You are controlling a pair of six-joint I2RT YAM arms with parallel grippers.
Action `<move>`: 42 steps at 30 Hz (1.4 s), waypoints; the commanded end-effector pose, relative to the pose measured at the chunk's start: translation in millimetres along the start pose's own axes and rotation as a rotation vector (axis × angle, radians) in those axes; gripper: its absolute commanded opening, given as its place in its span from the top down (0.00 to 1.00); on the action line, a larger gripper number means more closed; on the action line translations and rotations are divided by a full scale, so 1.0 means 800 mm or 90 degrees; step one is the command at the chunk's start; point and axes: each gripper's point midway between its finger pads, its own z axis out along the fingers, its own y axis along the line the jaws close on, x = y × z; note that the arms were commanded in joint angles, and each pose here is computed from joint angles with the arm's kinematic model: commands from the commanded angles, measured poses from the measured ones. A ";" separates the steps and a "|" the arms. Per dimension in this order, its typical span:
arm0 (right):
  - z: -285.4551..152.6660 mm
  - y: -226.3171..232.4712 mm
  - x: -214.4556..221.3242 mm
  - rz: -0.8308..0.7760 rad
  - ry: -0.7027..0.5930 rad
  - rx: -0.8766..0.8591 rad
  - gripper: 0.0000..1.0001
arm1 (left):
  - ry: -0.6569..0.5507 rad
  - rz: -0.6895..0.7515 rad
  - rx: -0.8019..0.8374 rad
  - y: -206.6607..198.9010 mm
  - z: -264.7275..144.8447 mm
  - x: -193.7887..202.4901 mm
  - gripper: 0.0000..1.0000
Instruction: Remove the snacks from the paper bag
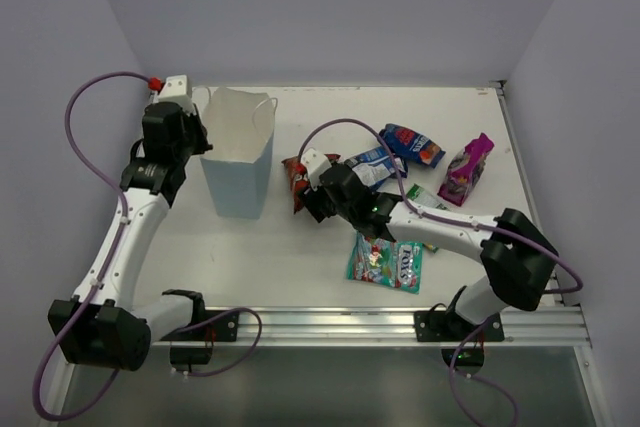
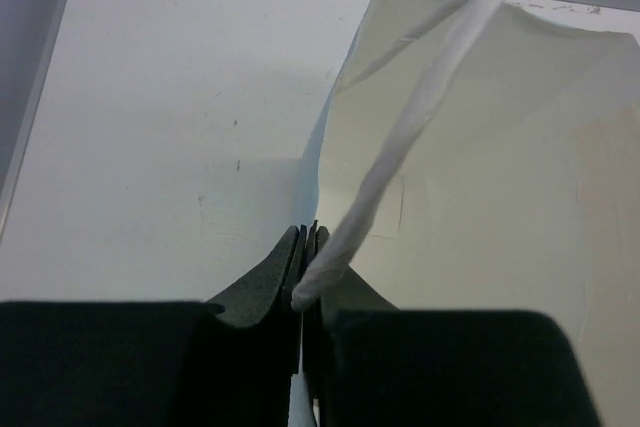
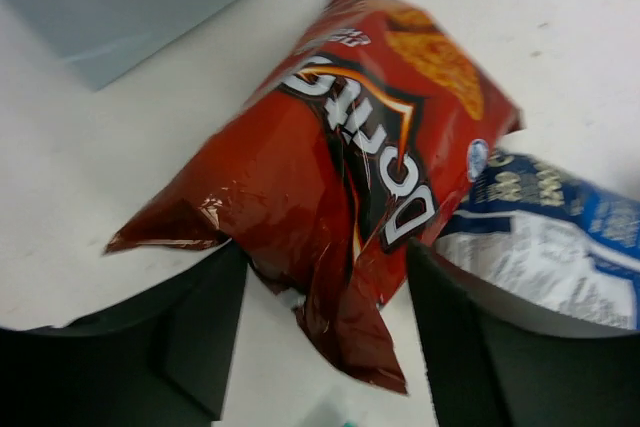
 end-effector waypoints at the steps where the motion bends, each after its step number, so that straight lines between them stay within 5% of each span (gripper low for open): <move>1: -0.051 0.033 -0.046 0.061 -0.029 -0.096 0.28 | -0.039 0.003 0.012 -0.002 -0.021 -0.025 0.79; 6: -0.118 0.024 -0.071 0.118 -0.017 -0.121 0.11 | -0.059 0.010 0.016 -0.004 -0.047 -0.050 0.43; 8: -0.147 0.004 -0.097 0.134 -0.046 -0.101 0.01 | -0.066 0.014 0.023 -0.007 -0.058 -0.061 0.19; 12: -0.188 -0.048 -0.136 0.167 -0.092 -0.043 0.01 | -0.068 0.016 0.032 -0.011 -0.075 -0.074 0.04; 21: -0.353 -0.264 -0.215 0.292 -0.295 0.279 0.01 | -0.172 0.013 0.010 -0.003 -0.155 -0.145 0.00; 25: -0.433 -0.305 -0.211 0.327 -0.356 0.399 0.01 | -0.222 0.020 -0.006 0.005 -0.195 -0.172 0.00; 33: -0.559 -0.294 -0.169 0.347 -0.479 0.452 0.01 | -0.330 0.027 -0.003 0.012 -0.284 -0.205 0.00; 42: -0.632 -0.268 -0.122 0.324 -0.571 0.449 0.01 | -0.390 0.021 0.003 0.020 -0.342 -0.198 0.00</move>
